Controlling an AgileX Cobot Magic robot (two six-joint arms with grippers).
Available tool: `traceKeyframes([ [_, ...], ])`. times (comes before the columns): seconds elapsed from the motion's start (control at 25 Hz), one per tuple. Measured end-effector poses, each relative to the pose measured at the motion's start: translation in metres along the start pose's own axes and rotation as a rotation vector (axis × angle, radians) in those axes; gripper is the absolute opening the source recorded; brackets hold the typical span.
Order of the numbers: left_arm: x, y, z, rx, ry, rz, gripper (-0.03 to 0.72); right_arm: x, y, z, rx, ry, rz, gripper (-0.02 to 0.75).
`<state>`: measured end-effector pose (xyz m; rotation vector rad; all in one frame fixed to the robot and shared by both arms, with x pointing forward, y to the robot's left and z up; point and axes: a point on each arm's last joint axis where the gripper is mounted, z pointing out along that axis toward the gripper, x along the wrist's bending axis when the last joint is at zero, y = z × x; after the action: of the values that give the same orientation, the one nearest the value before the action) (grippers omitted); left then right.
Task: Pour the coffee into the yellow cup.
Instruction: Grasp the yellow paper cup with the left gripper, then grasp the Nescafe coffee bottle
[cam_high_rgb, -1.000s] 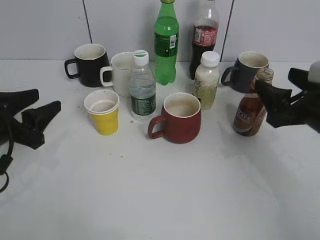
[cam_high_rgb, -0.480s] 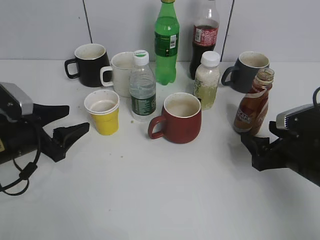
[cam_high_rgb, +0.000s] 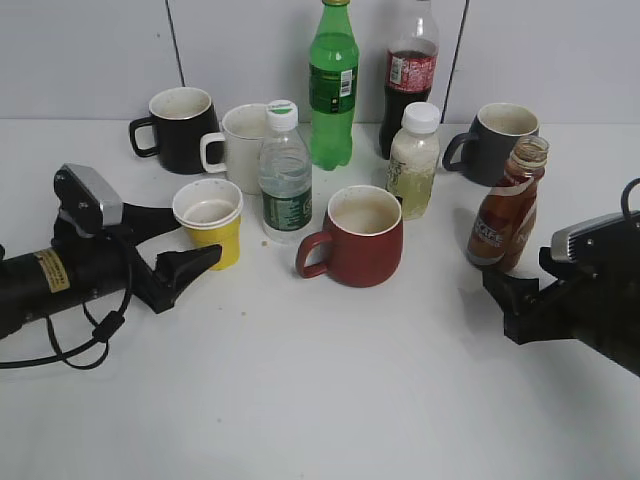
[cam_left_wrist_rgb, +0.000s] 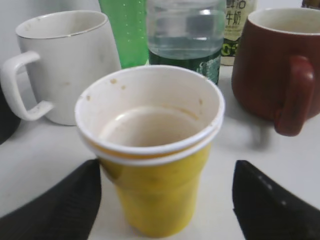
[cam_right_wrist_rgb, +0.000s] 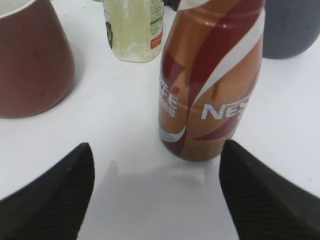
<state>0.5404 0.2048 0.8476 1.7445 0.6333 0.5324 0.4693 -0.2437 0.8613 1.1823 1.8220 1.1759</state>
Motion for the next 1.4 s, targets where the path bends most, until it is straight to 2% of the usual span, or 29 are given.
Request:
traceKeyframes([
  [0.44,0.011,-0.009,0.035,-0.010,-0.025,-0.024,0.623,-0.003,0.008,0.009,-0.041,-0.010,-0.006,0.587],
  [0.76,0.016,-0.014,0.055,0.022,-0.033,0.005,0.613,-0.006,0.014,0.018,-0.070,-0.015,-0.011,0.585],
  [0.96,0.019,-0.014,0.058,0.017,-0.014,-0.001,0.543,-0.007,0.011,0.026,-0.064,-0.014,-0.010,0.585],
  [1.0,0.020,-0.014,0.058,0.015,0.000,-0.008,0.502,-0.007,0.012,0.026,-0.067,-0.015,-0.011,0.585],
  [1.12,0.021,-0.013,0.058,0.013,0.007,-0.010,0.466,-0.008,0.012,0.029,-0.071,-0.015,-0.013,0.587],
  [1.16,0.021,-0.013,0.058,0.012,0.009,-0.011,0.425,-0.008,0.012,0.030,-0.072,-0.014,-0.014,0.589],
  [1.4,0.021,-0.013,0.058,0.011,0.008,-0.010,0.389,-0.007,0.017,0.035,-0.093,0.009,-0.028,0.592],
])
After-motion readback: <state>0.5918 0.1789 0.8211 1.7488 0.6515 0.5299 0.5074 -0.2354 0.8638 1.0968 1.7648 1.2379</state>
